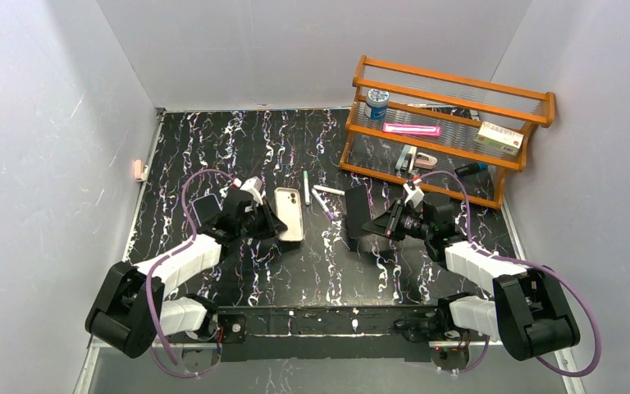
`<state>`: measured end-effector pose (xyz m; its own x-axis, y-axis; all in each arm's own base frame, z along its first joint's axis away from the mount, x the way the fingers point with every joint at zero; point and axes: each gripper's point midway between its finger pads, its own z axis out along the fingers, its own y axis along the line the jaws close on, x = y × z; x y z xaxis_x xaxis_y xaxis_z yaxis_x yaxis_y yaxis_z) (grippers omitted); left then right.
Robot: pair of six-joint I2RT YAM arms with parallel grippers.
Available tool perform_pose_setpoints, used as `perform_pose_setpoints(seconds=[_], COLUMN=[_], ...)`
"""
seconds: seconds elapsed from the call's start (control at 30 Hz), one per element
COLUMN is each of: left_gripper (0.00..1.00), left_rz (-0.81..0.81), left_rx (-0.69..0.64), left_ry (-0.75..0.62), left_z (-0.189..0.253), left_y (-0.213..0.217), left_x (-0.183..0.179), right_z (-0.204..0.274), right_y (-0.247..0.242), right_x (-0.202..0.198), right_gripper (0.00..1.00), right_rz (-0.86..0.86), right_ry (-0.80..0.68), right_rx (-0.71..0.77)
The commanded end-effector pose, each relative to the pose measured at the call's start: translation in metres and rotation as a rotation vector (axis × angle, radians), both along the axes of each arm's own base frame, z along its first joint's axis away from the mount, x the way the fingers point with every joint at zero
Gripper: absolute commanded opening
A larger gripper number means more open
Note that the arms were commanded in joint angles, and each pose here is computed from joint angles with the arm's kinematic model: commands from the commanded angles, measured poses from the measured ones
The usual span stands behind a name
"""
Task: Take the phone out of the phone case
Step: Place the phone case at the center of the board.
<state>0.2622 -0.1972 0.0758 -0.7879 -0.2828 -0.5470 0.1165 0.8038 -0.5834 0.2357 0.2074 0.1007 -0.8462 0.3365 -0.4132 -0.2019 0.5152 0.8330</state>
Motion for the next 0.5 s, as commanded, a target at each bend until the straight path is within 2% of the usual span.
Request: perform_pose_setpoints(seconds=[0.0, 0.27, 0.47], left_gripper=[0.00, 0.06, 0.26], left_rz=[-0.018, -0.006, 0.023], left_rx=[-0.026, 0.006, 0.054], left_ry=[0.083, 0.147, 0.139], left_z=[-0.016, -0.040, -0.043], left_y=[-0.002, 0.001, 0.008], left_x=[-0.016, -0.018, -0.012], right_z=[-0.004, -0.032, -0.039], right_y=[-0.003, -0.003, 0.007], right_x=[0.007, 0.005, 0.001], right_gripper=[0.07, 0.12, 0.20], right_rz=[-0.016, -0.021, 0.029], right_ry=[-0.065, -0.016, 0.033], right_rx=[-0.015, -0.012, 0.053])
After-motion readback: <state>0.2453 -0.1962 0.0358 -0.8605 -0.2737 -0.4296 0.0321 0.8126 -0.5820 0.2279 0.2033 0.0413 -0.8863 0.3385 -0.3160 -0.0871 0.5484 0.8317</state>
